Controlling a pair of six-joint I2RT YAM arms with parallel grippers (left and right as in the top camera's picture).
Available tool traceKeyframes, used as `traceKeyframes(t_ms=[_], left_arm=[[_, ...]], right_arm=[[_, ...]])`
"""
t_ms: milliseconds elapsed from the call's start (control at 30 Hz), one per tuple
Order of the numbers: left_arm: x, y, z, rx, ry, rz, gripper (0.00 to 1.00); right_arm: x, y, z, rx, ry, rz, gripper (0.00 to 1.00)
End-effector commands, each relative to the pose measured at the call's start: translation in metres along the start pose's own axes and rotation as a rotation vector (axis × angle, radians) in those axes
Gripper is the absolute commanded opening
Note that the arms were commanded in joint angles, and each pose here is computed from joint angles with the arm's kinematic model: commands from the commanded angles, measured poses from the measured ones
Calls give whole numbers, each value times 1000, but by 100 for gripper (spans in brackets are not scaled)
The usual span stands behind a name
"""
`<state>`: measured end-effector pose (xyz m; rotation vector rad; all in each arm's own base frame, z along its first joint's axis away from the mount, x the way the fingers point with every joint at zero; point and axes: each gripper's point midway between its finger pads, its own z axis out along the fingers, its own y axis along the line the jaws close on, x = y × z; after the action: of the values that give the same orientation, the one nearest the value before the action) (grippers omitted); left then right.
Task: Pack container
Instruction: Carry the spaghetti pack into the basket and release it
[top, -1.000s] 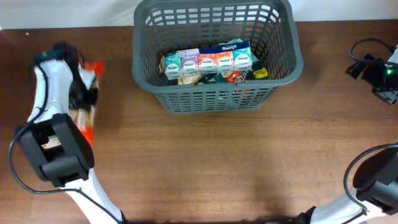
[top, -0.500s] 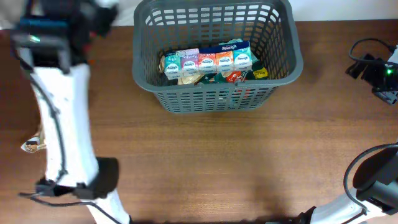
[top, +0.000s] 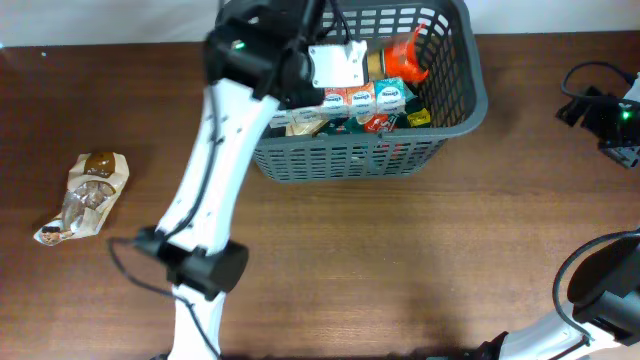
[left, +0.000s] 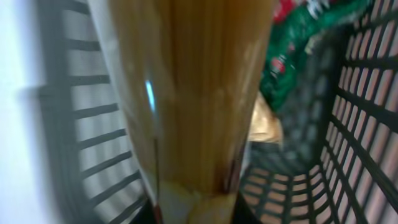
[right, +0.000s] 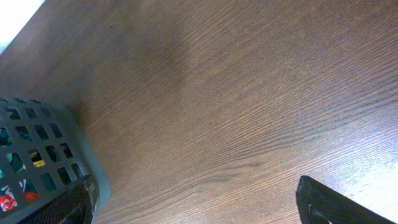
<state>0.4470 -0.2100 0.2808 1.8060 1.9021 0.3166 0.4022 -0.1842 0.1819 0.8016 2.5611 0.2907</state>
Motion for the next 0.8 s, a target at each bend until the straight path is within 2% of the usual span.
traceKeyframes(t_ms=[0, 167, 300, 333, 367, 400, 433, 467, 533, 600, 667, 767], left_arm=[[-4, -7, 20, 45, 2, 14, 2], [-3, -23, 53, 133, 32, -93, 2], [-3, -36, 59, 192, 35, -135, 4], [-3, -38, 59, 201, 39, -132, 24], [-2, -38, 56, 195, 48, -128, 52], [0, -36, 53, 173, 71, -121, 70], [4, -31, 48, 136, 102, -122, 76], [8, -22, 41, 84, 132, -131, 82], [13, -4, 19, -20, 153, -160, 85], [13, 23, -29, -161, 87, -254, 91], [24, 38, -68, -249, 54, -314, 91], [61, 57, -130, -395, 46, -433, 91]], right_arm=[[0, 3, -4, -7, -9, -6, 99], [0, 3, -4, -7, -9, -6, 99], [1, 3, -4, -7, -8, -5, 99], [0, 3, -4, -7, -9, -6, 99], [1, 3, -4, -7, -8, -5, 99], [0, 3, -4, -7, -9, -6, 99], [1, 3, -4, -7, -8, -5, 99], [1, 3, -4, -7, -8, -5, 99], [0, 3, -4, -7, -9, -6, 99], [1, 3, -4, -7, -8, -5, 99], [1, 3, -4, -7, -8, -5, 99], [1, 3, -4, -7, -8, -5, 99]])
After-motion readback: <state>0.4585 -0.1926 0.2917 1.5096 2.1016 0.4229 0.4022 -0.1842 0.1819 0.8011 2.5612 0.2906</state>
